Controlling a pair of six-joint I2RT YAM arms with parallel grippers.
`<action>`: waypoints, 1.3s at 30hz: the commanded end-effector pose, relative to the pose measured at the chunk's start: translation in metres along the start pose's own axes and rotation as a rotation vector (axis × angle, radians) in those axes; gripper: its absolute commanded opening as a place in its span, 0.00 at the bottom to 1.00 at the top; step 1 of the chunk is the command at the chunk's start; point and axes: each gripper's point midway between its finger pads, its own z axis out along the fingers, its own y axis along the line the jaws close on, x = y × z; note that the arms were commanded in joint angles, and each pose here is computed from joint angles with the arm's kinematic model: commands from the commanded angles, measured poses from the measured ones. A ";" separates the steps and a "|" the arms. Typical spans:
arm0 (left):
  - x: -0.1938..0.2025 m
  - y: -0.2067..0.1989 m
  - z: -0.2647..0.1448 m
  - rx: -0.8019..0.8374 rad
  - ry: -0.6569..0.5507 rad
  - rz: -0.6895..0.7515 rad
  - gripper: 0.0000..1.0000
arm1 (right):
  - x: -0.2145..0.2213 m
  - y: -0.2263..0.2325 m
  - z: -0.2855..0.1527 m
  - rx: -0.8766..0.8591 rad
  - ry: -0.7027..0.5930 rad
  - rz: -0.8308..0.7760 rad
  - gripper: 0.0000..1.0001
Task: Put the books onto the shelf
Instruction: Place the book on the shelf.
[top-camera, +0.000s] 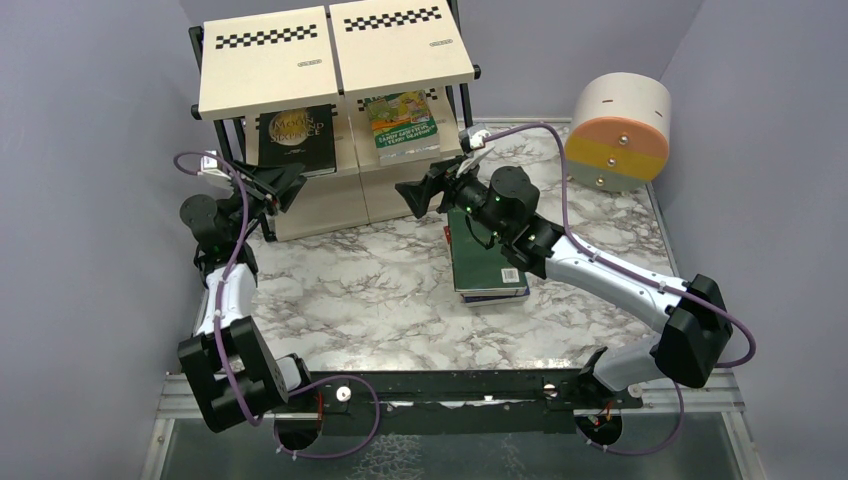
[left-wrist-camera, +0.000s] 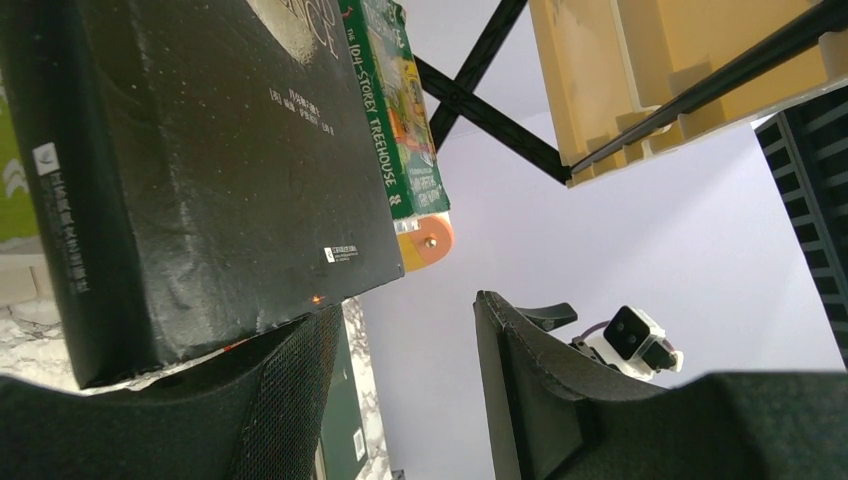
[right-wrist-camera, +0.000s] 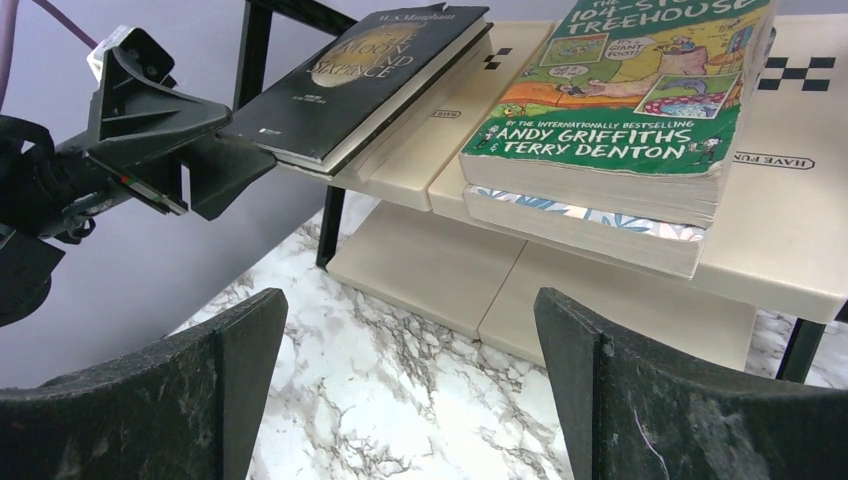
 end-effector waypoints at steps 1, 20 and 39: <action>-0.011 -0.010 0.006 0.024 -0.033 0.063 0.45 | -0.011 -0.003 -0.003 0.010 -0.034 0.010 0.93; -0.014 -0.006 0.015 0.022 -0.028 0.057 0.45 | -0.015 -0.002 -0.001 0.010 -0.035 -0.001 0.93; -0.020 0.001 0.020 0.014 -0.031 0.047 0.45 | -0.011 -0.007 0.003 0.019 -0.024 -0.005 0.93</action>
